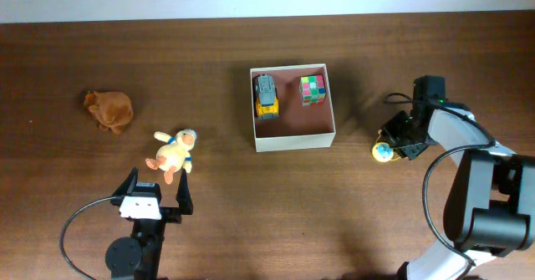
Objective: Pack container
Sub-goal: 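Lower the right gripper onto the yellow toy's stick and grasp, then lift the yellow toy with the right gripper and carry it over the box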
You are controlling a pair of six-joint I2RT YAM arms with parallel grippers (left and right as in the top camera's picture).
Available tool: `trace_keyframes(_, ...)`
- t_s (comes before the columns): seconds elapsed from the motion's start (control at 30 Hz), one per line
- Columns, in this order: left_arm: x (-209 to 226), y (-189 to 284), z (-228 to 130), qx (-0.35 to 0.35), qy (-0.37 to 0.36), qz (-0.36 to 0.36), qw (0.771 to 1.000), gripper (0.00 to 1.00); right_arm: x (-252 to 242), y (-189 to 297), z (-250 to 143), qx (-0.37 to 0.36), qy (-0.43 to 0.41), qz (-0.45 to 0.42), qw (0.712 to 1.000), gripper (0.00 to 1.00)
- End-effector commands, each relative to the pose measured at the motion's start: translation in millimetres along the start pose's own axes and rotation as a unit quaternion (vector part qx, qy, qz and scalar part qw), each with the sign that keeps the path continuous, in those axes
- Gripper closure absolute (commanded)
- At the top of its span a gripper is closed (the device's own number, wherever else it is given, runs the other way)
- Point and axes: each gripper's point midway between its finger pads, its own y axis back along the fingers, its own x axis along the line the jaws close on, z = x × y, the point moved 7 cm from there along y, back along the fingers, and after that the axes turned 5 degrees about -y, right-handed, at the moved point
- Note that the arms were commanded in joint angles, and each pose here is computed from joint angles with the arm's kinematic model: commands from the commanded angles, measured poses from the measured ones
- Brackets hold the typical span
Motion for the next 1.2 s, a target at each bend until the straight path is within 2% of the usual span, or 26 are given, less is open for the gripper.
trace_keyframes(0.0,-0.4,0.0,-1.3,0.001,-0.008,0.000,1.000,0.01,-1.5,-8.7,-8.0,0.013,-0.032,-0.009,0.999,0.68)
trace_keyframes(0.13,-0.4,0.0,-1.3,0.001,-0.008,0.000,1.000,0.01,-3.8,-8.6,-1.3,-0.017,-0.010,-0.023,1.000,0.69)
trace_keyframes(0.33,-0.4,0.0,-1.3,0.001,-0.008,0.000,1.000,0.01,3.8,-7.9,11.3,-0.058,0.122,-0.015,0.991,0.70)
trace_keyframes(0.53,-0.4,0.0,-1.3,0.001,-0.008,0.000,1.000,0.01,8.9,-7.0,18.0,-0.081,0.199,-0.013,0.977,0.70)
trace_keyframes(0.63,-0.4,0.0,-1.3,0.001,-0.008,0.000,1.000,0.01,6.8,-7.4,15.4,-0.073,0.186,-0.016,0.980,0.70)
trace_keyframes(0.87,-0.4,0.0,-1.3,0.001,-0.008,0.000,1.000,0.01,-5.8,-8.6,-2.9,-0.011,0.075,-0.031,0.997,0.72)
trace_keyframes(1.07,-0.4,0.0,-1.3,0.001,-0.008,0.000,1.000,0.01,-4.7,-8.6,-3.4,-0.008,0.062,-0.026,0.998,0.72)
trace_keyframes(1.17,-0.4,0.0,-1.3,0.001,-0.008,0.000,1.000,0.01,-3.4,-8.6,-0.9,-0.017,0.064,-0.024,0.998,0.78)
